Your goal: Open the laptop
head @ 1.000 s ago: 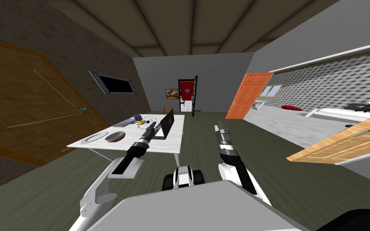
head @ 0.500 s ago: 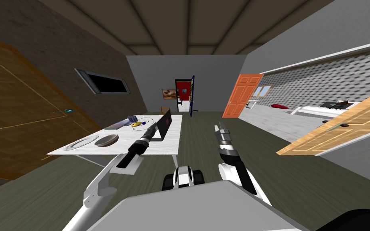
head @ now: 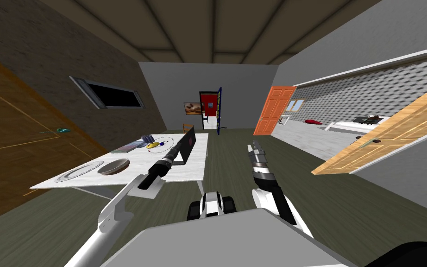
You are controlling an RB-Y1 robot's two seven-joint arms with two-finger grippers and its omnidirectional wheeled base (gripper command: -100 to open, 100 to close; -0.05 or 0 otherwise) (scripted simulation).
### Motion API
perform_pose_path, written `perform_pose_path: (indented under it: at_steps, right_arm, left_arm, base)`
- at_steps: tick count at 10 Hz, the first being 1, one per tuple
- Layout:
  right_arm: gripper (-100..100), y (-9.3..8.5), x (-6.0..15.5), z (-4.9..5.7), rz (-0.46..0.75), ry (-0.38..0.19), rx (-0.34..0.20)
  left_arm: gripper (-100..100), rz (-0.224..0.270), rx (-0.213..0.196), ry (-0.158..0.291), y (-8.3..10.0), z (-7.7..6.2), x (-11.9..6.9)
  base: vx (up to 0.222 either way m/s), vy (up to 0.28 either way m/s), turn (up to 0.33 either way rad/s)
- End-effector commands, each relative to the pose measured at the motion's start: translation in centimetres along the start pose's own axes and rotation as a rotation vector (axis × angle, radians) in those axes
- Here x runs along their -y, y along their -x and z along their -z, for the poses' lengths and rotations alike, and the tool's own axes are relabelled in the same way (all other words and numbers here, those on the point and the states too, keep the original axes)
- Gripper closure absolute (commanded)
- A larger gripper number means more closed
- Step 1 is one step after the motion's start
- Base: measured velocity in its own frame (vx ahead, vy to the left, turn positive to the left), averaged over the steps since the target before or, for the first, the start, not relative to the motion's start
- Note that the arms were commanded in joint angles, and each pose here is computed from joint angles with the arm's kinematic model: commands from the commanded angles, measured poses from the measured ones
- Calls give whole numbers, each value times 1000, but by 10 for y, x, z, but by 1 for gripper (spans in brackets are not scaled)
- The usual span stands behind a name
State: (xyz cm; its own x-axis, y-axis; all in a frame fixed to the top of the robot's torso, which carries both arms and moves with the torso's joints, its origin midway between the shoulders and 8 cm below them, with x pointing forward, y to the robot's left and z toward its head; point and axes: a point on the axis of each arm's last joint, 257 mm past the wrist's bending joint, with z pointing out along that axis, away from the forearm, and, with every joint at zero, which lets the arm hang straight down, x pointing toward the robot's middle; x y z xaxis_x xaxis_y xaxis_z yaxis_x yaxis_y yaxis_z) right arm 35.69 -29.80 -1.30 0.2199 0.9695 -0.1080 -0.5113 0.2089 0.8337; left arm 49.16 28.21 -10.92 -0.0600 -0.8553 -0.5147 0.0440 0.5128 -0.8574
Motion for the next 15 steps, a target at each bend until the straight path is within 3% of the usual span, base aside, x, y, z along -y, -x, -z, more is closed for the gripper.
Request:
perform_pose_path:
  at_steps: [1,2,3,6,7,14,15]
  right_arm:
    - [0,0,0,0,0,0,0]
    - [0,0,0,0,0,0,0]
    - [0,0,0,0,0,0,0]
    - [0,0,0,0,0,0,0]
    - [0,0,0,0,0,0,0]
    - [0,0,0,0,0,0,0]
    - [0,0,0,0,0,0,0]
  left_arm:
    - [-100,-15,0,14,3,-2,-3]
    - [-100,-16,0,18,3,-2,-4]
    - [100,-16,0,17,3,-2,-4]
    - [100,92,39,36,26,-17,-22]
    - [100,92,39,37,26,-17,-22]
    - [100,375,144,61,78,-43,-63]
    - [100,343,135,64,72,-41,-62]
  base:
    - [3,0,-19]
    - [0,0,0]
    - [0,0,0]
    - [-69,62,-135]
    - [-67,60,-43]
    - [-95,71,-147]
    - [-55,31,-36]
